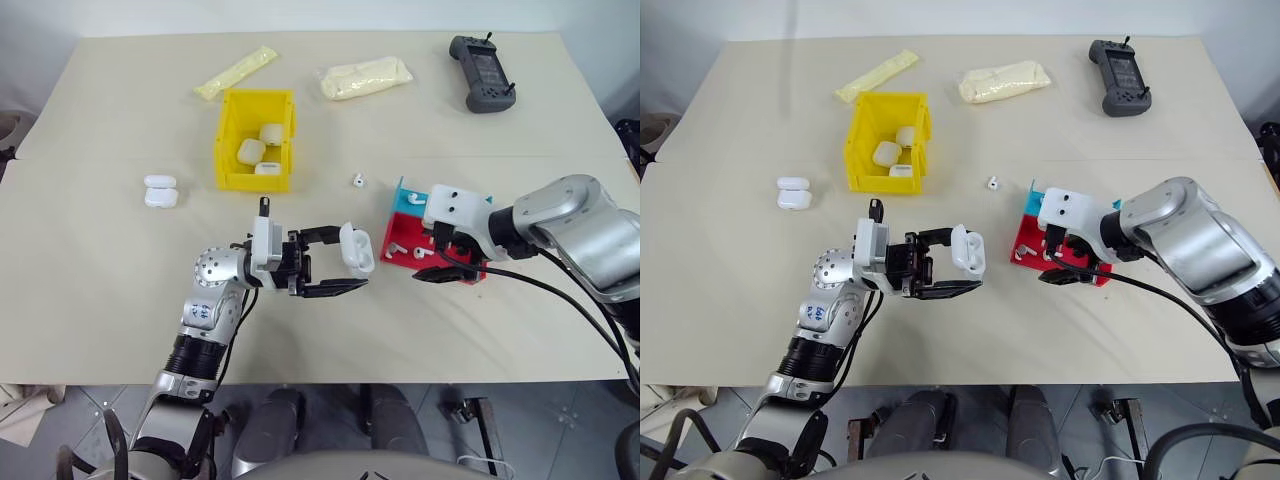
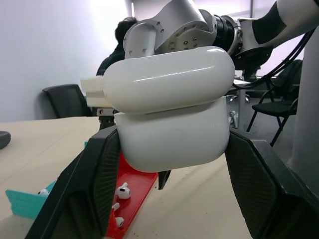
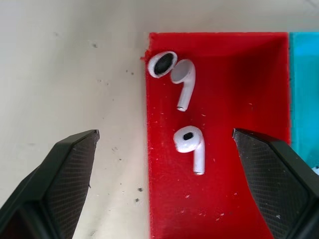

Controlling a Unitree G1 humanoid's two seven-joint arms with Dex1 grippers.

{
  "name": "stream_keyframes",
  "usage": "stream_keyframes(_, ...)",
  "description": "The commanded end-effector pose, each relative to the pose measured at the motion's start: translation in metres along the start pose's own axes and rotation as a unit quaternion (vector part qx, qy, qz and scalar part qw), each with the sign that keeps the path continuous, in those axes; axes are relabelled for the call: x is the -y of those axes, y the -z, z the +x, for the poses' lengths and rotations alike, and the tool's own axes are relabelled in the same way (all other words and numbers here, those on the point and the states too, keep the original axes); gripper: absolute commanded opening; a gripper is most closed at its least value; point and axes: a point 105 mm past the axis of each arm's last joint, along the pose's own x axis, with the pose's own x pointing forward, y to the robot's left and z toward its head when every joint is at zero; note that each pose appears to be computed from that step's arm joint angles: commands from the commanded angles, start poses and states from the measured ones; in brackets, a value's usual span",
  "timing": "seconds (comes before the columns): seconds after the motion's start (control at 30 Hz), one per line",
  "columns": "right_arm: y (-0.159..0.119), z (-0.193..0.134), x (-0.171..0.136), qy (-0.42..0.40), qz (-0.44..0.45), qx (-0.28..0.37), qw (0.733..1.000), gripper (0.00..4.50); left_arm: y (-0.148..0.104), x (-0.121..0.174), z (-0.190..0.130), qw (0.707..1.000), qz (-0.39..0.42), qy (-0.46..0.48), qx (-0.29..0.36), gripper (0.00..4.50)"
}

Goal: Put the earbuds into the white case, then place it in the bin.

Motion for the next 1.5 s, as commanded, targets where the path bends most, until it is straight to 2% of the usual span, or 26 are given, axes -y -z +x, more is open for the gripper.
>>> stream_keyframes(0.03, -0.002, 0.002, 0.008, 0.018, -0.037, -0.017, 0.999, 4.1, -0.009, 0.002, 0.001, 1.0, 0.024, 0.0, 0.01, 2.99)
stream_keyframes(0.07, -0.003, 0.003, 0.008, 0.018, -0.04, -0.017, 0.999, 3.95, -0.009, 0.003, 0.001, 1.0, 0.024, -0.001, 0.009, 2.99)
stream_keyframes(0.27, -0.007, 0.005, 0.009, 0.009, -0.062, -0.024, 0.998, 1.99, -0.009, 0.003, 0.0, 1.0, 0.024, -0.004, 0.009, 2.99)
stream_keyframes(0.8, -0.003, 0.005, 0.012, -0.013, -0.121, -0.049, 0.991, 1.99, -0.008, 0.002, 0.0, 1.0, 0.024, -0.01, 0.01, 2.99)
stream_keyframes(1.33, 0.002, 0.012, 0.008, -0.02, -0.133, -0.054, 0.989, 1.99, -0.01, 0.002, 0.001, 1.0, 0.027, -0.012, 0.009, 2.99)
stream_keyframes(1.43, 0.002, 0.013, 0.007, -0.021, -0.132, -0.052, 0.99, 1.47, -0.011, 0.002, 0.001, 1.0, 0.028, -0.012, 0.008, 2.99)
stream_keyframes(1.5, 0.001, 0.014, 0.006, -0.022, -0.131, -0.05, 0.99, 0.83, -0.011, 0.002, 0.001, 1.0, 0.028, -0.012, 0.009, 2.99)
